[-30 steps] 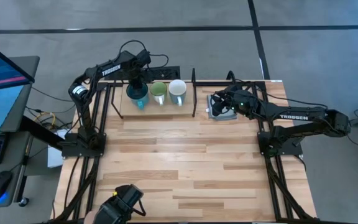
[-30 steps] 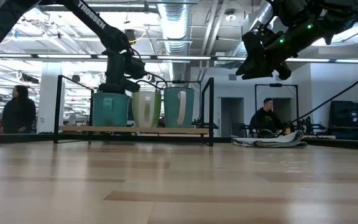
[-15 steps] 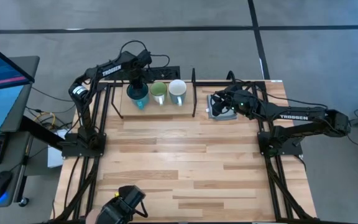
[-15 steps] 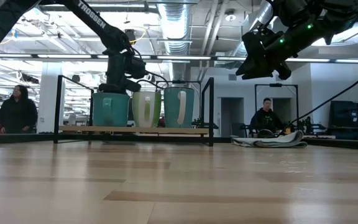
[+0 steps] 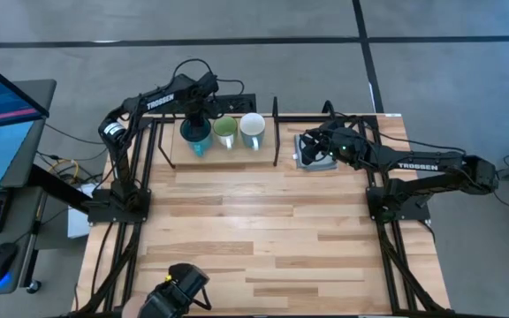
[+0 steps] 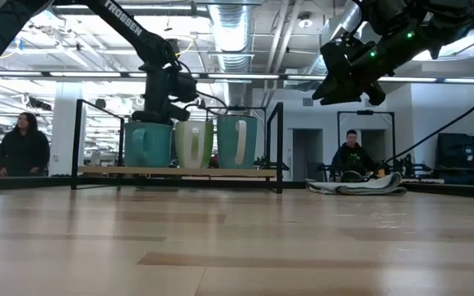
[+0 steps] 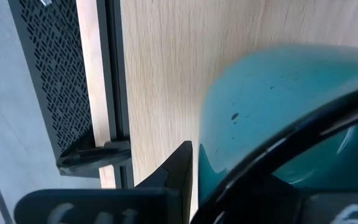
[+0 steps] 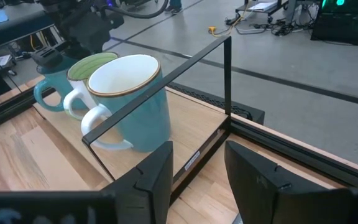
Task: Stack small to large cups/mugs on shelf
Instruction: Put the blue mug on the shelf, then return to Home Position
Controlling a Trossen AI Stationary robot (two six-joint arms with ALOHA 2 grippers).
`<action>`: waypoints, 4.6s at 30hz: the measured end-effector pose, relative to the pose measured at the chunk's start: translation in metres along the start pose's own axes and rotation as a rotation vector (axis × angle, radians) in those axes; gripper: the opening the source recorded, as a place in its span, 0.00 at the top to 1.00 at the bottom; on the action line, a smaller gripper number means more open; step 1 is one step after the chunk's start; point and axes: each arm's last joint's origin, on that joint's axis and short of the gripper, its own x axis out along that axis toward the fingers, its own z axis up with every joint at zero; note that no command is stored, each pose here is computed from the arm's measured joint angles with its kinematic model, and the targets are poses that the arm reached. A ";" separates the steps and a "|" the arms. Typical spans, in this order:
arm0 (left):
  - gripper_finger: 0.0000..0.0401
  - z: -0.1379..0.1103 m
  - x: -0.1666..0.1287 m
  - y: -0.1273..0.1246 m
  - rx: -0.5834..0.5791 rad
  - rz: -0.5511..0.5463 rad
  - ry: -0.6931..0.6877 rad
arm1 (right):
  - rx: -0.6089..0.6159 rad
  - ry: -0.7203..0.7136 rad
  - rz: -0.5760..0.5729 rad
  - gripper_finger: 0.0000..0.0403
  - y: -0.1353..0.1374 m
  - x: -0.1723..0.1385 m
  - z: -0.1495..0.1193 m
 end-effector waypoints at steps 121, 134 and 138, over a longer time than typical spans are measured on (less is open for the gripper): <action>0.38 -0.146 -0.189 -0.140 -0.322 0.104 -1.131 | -0.099 -0.307 0.107 0.59 -0.021 -0.055 0.044; 0.38 -0.172 -0.120 -0.176 -0.567 0.165 -1.334 | -0.093 -0.333 0.126 0.59 -0.036 -0.078 0.041; 0.38 -0.179 -0.105 -0.186 -0.583 0.173 -1.344 | -0.054 -0.390 0.147 0.59 -0.039 -0.082 0.023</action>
